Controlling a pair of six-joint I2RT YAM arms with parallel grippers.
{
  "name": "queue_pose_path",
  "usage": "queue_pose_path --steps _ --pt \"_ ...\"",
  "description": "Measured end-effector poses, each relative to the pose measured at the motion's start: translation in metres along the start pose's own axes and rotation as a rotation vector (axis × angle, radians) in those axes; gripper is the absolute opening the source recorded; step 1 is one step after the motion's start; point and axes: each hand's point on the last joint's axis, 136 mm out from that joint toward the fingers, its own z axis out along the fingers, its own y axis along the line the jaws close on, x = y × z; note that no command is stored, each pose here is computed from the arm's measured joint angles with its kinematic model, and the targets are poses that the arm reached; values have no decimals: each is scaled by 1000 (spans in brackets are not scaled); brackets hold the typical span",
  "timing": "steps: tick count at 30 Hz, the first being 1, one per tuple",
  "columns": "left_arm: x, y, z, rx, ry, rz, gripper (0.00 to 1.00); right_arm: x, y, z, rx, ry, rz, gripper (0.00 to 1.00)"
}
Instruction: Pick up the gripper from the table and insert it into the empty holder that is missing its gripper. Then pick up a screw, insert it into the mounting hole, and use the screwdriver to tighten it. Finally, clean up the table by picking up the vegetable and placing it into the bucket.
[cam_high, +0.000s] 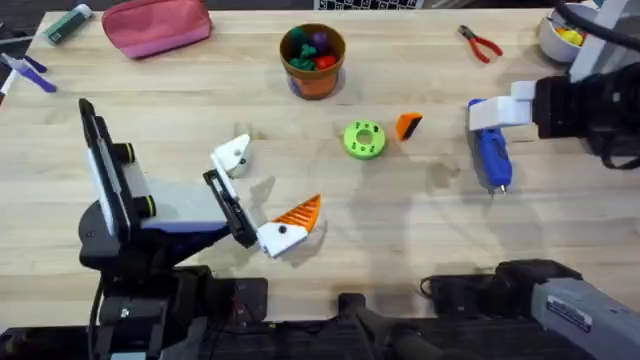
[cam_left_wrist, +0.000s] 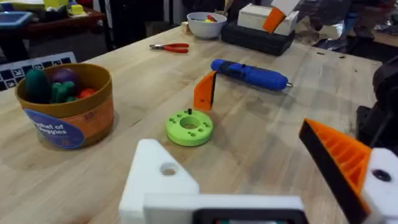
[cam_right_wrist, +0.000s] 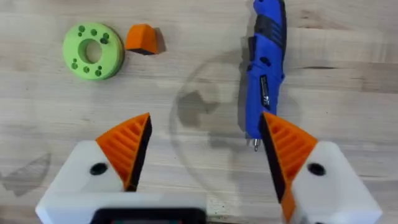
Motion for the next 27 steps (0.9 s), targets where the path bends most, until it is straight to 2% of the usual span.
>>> queue_pose_path --steps 27 --pt "0 -4 0 23 1 -3 984 0 0 0 0 0 0 994"
